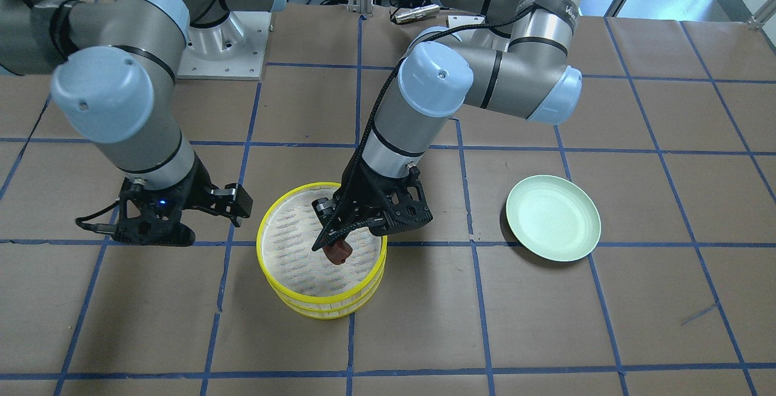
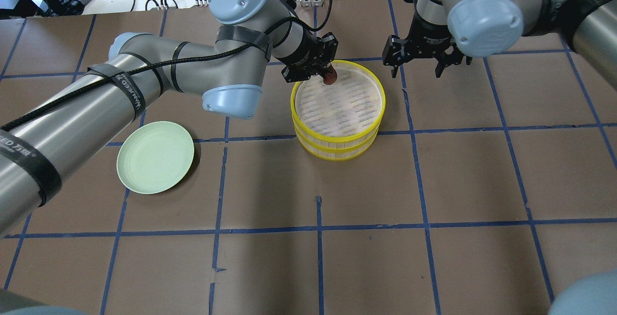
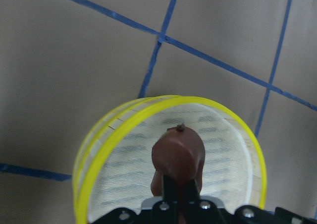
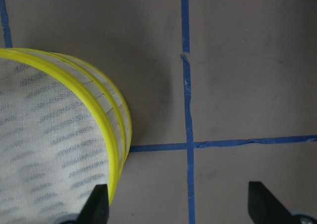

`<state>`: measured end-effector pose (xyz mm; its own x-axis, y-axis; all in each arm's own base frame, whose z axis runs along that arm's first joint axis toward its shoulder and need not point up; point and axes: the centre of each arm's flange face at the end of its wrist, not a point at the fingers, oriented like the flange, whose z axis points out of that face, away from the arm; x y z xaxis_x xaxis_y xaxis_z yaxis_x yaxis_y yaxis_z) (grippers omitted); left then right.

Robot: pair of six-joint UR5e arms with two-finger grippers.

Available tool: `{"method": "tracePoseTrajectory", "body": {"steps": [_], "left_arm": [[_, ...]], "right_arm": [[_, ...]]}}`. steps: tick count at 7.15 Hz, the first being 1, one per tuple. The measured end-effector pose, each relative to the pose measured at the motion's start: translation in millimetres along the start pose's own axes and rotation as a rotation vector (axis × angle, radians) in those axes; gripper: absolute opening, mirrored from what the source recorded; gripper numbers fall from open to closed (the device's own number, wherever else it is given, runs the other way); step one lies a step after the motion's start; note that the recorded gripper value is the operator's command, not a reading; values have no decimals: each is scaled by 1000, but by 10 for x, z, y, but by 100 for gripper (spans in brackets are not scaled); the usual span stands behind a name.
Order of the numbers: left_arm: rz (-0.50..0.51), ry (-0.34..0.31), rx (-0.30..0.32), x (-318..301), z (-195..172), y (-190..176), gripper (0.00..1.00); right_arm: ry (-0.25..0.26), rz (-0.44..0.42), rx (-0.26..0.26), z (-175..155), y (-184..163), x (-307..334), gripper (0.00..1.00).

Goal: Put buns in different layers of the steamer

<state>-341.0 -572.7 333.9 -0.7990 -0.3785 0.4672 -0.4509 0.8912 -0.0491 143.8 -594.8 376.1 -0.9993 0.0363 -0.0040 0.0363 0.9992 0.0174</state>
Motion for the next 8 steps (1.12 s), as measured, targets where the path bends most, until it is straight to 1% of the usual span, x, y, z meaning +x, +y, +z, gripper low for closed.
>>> {"method": "tracePoseTrajectory", "body": {"steps": [2,3,4,6,7,8], "left_arm": [[-13,14,-1,39,30,43,100],[-9,15,-1,42,30,45,100],[-4,15,-1,43,33,47,100],[4,10,-9,61,67,113,100],[25,9,-8,98,61,169,100],[66,9,4,123,15,187,100]], "right_arm": [[-2,-17,-21,-600,199,188,99],[-1,-23,-35,-820,323,180,99],[5,-33,-51,-926,424,126,99],[11,-48,-68,-929,496,26,99],[9,-47,-74,-903,511,14,99],[7,-46,-77,-886,522,5,99]]}}
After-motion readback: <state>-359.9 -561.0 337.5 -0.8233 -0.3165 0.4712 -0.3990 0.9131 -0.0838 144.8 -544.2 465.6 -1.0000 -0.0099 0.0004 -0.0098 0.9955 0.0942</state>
